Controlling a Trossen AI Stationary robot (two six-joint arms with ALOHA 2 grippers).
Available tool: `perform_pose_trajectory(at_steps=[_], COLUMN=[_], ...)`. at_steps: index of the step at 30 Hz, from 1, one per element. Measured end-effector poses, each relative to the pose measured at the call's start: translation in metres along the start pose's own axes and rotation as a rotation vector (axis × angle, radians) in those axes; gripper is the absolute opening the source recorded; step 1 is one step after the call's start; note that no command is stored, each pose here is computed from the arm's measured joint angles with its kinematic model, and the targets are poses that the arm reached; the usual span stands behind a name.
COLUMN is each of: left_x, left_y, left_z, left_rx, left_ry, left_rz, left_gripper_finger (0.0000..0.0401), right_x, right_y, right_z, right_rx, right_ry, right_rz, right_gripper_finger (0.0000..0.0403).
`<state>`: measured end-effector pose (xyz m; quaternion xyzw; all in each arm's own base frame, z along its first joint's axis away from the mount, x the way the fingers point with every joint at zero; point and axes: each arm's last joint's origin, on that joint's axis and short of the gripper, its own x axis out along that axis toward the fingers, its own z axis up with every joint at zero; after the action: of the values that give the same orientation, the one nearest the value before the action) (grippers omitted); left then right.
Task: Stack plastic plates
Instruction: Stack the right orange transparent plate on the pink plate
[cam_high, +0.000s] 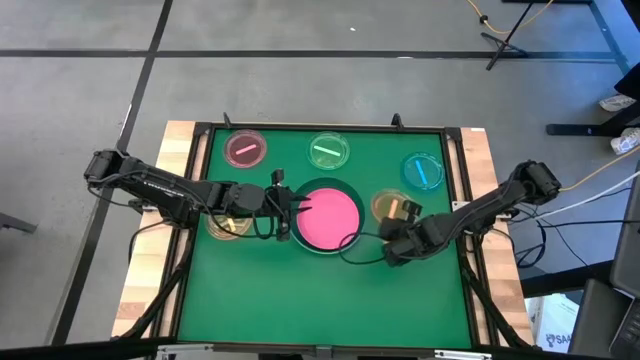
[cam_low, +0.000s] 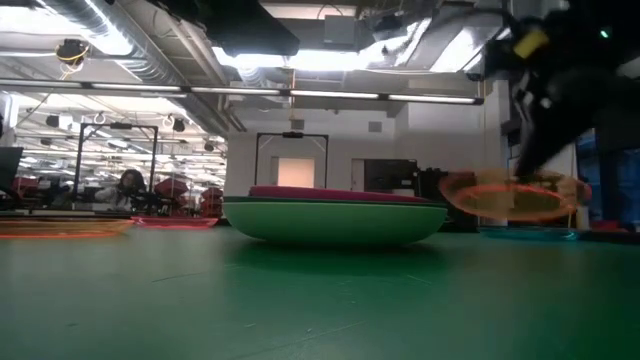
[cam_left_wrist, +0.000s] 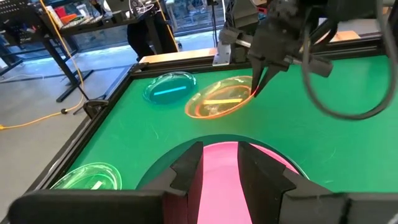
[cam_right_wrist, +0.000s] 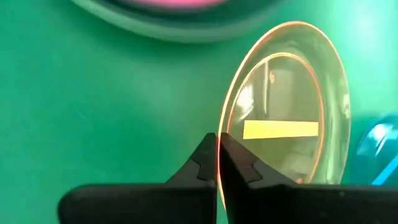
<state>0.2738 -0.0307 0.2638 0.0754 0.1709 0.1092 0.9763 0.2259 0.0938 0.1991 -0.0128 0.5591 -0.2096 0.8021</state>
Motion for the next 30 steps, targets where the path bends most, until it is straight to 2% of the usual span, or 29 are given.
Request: perform_pose_trajectory(at_steps=[6, 14, 19, 24, 30], left_x=[0.0, -0.001, -0.017, -0.04, -0.066], left_y=[0.0, -0.002, -0.003, 0.0, 0.007], left_z=[0.0, 0.0, 0.009, 0.006, -0.002], left_rx=[0.003, 0.034, 0.05, 0.044, 0.007], left_ry=[-0.001, -0.002, -0.047, -0.092, -0.175], left_rz=[-0.011, -0.017, -0.038, -0.058, -0.065], left_gripper_finger=[0.0092, 0.0093, 0.0093, 0.0093, 0.0093], right_x=[-0.01, -0.017, -0.022, -0.015, 0.012], right_y=[0.006, 0.019, 0.026, 0.029, 0.032], right_z=[0.018, 0.041, 0.055, 0.067, 0.082], right_rx=[-0.057, -0.178, -0.225, -0.235, -0.234], right_ry=[-0.156, -0.393, -0.536, -0.579, -0.567], right_rz=[0.003, 0.08, 0.12, 0.179, 0.238], right_gripper_finger=[0.0001, 0.0001, 0.0001, 0.0001, 0.0001])
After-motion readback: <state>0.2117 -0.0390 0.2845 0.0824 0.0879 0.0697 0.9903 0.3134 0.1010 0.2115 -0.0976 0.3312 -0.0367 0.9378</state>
